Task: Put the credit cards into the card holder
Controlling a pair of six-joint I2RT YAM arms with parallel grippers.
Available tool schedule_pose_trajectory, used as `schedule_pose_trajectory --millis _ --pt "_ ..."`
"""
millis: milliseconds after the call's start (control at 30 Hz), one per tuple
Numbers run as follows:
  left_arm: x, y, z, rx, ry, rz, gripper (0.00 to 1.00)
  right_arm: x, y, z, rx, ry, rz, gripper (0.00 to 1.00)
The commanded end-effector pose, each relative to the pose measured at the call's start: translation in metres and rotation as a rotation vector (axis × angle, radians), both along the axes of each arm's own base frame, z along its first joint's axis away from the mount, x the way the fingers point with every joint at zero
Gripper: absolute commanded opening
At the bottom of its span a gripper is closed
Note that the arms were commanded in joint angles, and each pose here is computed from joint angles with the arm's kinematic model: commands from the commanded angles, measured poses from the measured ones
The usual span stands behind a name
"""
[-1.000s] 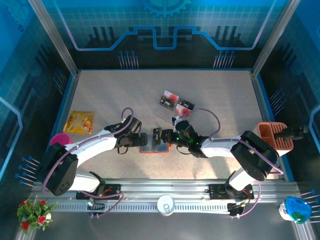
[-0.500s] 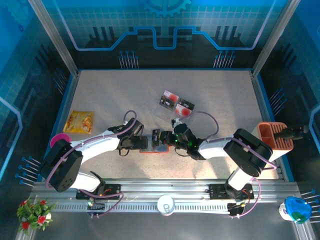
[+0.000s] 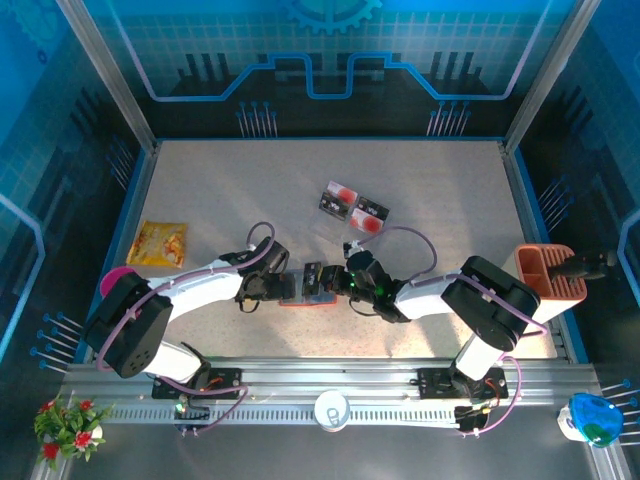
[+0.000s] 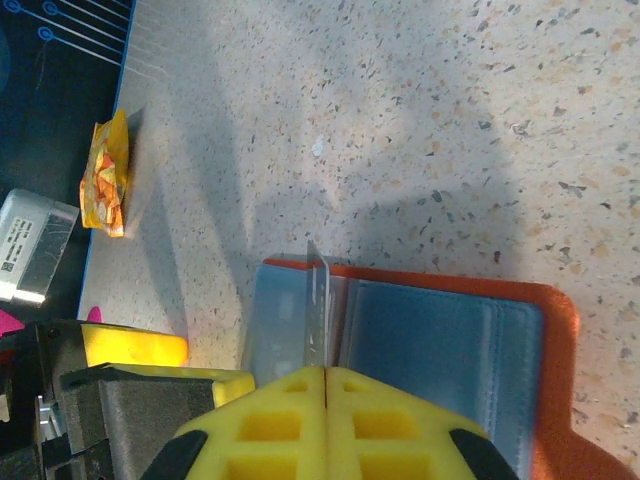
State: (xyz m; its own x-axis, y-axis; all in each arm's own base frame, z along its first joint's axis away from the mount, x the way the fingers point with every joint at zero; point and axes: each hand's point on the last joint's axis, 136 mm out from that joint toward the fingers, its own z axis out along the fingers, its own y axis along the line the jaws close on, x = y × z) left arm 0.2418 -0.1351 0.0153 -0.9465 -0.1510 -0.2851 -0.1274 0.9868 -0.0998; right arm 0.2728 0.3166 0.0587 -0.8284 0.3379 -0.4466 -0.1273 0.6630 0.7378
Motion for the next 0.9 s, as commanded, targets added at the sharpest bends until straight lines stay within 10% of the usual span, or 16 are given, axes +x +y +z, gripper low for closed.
schedule_pose_trajectory --millis 0,867 --pt "-0.015 0.009 -0.013 0.042 0.063 0.020 0.99 -0.004 0.000 -0.007 -0.013 0.011 -0.010 0.00" --pt "-0.016 0.007 -0.016 0.042 0.067 0.016 0.99 -0.023 -0.003 -0.026 -0.071 0.097 -0.027 0.00"
